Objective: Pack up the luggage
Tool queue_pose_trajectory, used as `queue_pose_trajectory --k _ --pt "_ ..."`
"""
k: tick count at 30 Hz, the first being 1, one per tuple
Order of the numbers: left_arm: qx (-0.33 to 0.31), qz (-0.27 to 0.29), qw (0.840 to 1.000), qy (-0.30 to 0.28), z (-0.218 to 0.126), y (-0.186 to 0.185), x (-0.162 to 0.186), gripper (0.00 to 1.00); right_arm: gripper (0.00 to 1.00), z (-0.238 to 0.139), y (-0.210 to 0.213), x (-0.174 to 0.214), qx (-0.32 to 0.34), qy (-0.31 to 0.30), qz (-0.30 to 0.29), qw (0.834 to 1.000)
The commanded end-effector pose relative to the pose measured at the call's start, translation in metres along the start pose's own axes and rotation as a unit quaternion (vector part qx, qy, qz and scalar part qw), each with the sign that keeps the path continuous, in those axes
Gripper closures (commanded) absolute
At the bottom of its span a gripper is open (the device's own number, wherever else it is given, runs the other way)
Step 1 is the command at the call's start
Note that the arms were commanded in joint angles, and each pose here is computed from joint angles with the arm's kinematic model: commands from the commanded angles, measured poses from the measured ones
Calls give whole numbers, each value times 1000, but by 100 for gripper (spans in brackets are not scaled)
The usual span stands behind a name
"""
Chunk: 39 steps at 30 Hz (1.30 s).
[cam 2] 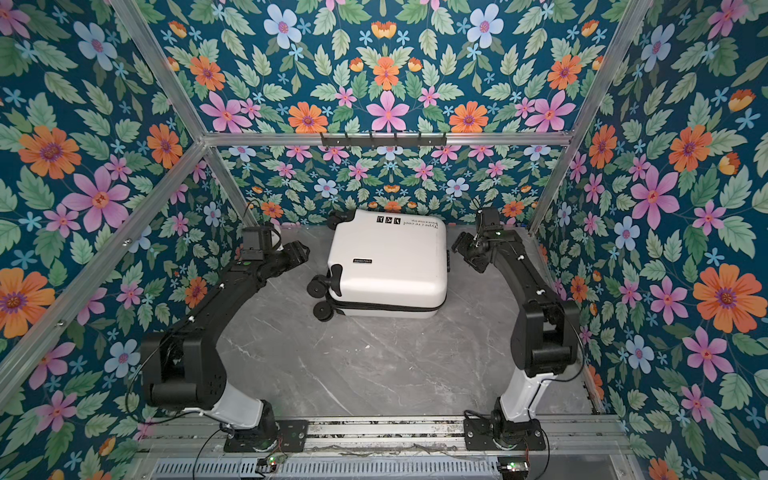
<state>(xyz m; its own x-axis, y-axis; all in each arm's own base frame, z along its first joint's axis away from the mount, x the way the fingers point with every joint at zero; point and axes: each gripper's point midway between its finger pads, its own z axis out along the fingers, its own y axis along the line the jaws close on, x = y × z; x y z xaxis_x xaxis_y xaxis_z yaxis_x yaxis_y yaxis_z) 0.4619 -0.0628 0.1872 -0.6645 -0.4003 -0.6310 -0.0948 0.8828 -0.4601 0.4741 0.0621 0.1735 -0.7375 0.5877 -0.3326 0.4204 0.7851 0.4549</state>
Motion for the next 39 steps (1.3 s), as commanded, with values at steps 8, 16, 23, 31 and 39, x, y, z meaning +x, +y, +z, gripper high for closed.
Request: queue_pose_trajectory --k 8,16,23,31,39 --pt "37 38 995 79 39 -1 42 30 22 42 20 -10 -16 54 -30 998" --pt "131 78 979 134 7 -35 104 32 22 54 51 -3 -77 86 -113 987" --pt "161 69 973 149 -43 -49 156 32 22 68 85 -2 -100 105 -128 981" --pt "192 50 971 136 -88 -85 216 32 22 90 85 -26 -73 111 -57 989" --pt "175 78 977 97 -157 -85 195 31 23 42 12 -72 -18 68 21 997"
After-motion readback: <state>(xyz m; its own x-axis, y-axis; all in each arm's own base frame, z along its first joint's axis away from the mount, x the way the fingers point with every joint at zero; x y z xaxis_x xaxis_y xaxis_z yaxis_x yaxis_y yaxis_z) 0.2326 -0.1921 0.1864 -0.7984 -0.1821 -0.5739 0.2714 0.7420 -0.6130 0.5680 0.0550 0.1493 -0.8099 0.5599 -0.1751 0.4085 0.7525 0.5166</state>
